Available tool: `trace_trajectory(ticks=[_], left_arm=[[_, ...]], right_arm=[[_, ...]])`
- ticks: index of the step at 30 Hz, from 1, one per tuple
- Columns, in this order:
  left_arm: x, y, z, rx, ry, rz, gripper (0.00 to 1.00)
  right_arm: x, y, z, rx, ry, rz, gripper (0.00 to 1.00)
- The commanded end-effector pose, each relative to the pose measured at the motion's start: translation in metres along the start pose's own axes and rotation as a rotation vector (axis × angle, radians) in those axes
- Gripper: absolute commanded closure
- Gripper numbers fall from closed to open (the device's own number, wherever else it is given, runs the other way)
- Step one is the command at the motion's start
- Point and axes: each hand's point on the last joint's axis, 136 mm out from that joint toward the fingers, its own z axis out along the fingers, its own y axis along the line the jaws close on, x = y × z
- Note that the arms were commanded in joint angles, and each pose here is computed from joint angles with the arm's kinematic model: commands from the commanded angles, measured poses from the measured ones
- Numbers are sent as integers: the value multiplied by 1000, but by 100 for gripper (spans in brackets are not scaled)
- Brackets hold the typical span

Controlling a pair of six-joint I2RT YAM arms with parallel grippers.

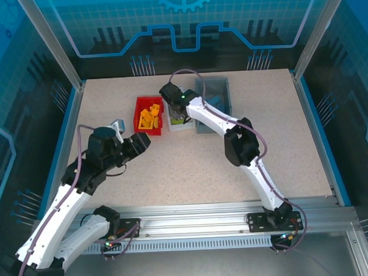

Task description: Sort the legos into containers by color

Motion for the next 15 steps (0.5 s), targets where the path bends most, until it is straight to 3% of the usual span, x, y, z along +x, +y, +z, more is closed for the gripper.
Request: trace_trajectory(ticks=[1, 6, 12, 15], left_arm=[[1, -6, -1, 37, 2, -12, 35], [1, -6, -3, 38, 2, -8, 35], [-1, -6, -4, 19, 0, -1, 34], [-4, 3, -4, -50, -1, 3, 31]], right_arm=[[1, -8, -1, 25, 32, -16, 58], [-5, -8, -14, 19, 9, -10, 42], [-29, -3, -68, -11, -100, -15, 41], [-48, -9, -121, -33, -210, 0, 41]])
